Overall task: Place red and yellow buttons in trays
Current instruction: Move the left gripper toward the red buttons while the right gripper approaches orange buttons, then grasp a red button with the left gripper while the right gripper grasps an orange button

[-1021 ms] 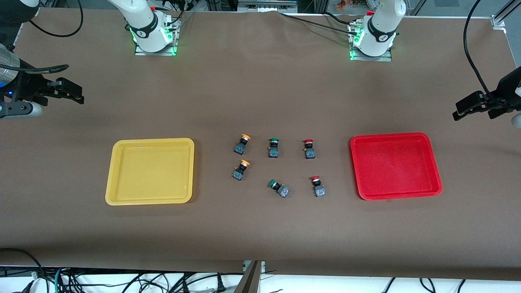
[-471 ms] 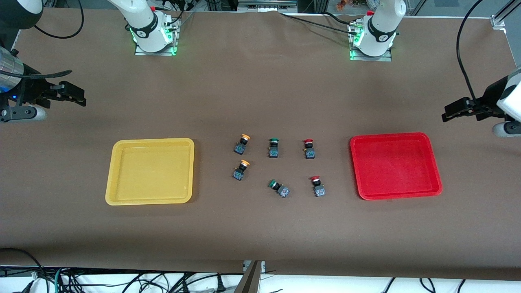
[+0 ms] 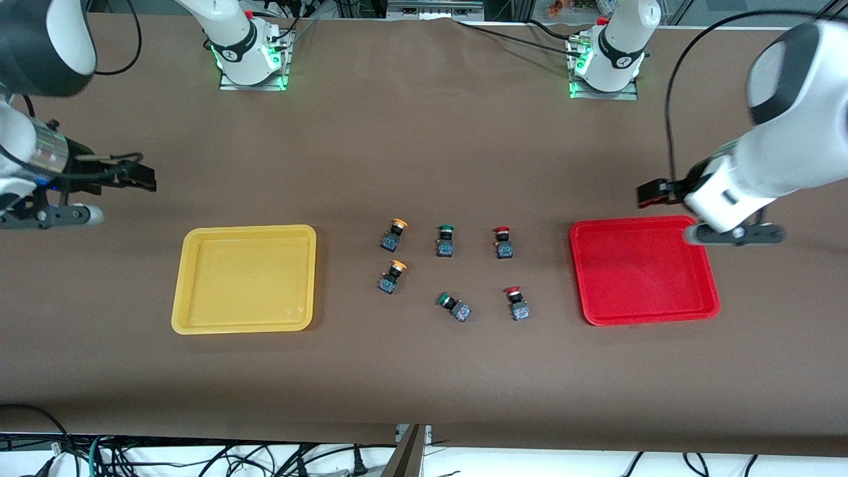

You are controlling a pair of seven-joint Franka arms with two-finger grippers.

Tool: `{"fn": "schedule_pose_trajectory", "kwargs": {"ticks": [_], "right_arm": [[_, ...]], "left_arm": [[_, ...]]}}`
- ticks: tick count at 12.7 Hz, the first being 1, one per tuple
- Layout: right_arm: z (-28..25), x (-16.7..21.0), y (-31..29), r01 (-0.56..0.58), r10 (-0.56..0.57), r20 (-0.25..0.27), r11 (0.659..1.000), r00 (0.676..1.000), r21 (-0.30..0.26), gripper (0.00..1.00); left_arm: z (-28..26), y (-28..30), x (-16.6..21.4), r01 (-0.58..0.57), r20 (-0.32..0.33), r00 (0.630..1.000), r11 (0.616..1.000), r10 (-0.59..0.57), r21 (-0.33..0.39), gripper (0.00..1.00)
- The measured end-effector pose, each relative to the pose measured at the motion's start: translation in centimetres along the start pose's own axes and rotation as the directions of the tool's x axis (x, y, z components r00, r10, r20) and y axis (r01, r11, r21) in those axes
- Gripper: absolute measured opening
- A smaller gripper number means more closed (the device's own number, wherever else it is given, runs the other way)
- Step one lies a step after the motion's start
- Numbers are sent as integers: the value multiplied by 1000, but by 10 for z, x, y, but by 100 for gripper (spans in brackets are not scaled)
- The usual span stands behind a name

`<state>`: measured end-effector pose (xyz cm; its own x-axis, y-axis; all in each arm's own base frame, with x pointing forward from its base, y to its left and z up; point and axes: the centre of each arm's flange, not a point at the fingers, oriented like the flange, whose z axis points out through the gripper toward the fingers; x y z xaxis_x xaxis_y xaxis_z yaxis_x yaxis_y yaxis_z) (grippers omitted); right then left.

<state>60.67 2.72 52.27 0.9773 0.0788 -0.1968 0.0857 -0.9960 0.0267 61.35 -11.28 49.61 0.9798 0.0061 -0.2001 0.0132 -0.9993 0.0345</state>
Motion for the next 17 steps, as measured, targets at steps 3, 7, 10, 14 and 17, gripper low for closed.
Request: {"fn": "schedule_pose_trajectory", "kwargs": {"ticks": [3,7,10,14,17], "right_arm": [[37,35,-17,-71,72,-29,997,997,5,100],[113,90,-116,-224,226,-101,974,969,27,100],[164,115,-202,-304,316,-203,948,927,90,100],[216,123,-329,-399,431,-240,901,870,171,100],[255,129,-376,-440,491,-259,868,832,232,100]], "left_arm": [[74,61,46,12,-21,1000,1000,-12,-27,100],[201,119,108,40,-152,987,992,-58,-119,100],[250,126,131,51,-230,969,984,-90,-172,100],[274,127,132,62,-203,975,984,-96,-167,100],[297,139,128,46,-186,980,990,-71,-137,93]]}}
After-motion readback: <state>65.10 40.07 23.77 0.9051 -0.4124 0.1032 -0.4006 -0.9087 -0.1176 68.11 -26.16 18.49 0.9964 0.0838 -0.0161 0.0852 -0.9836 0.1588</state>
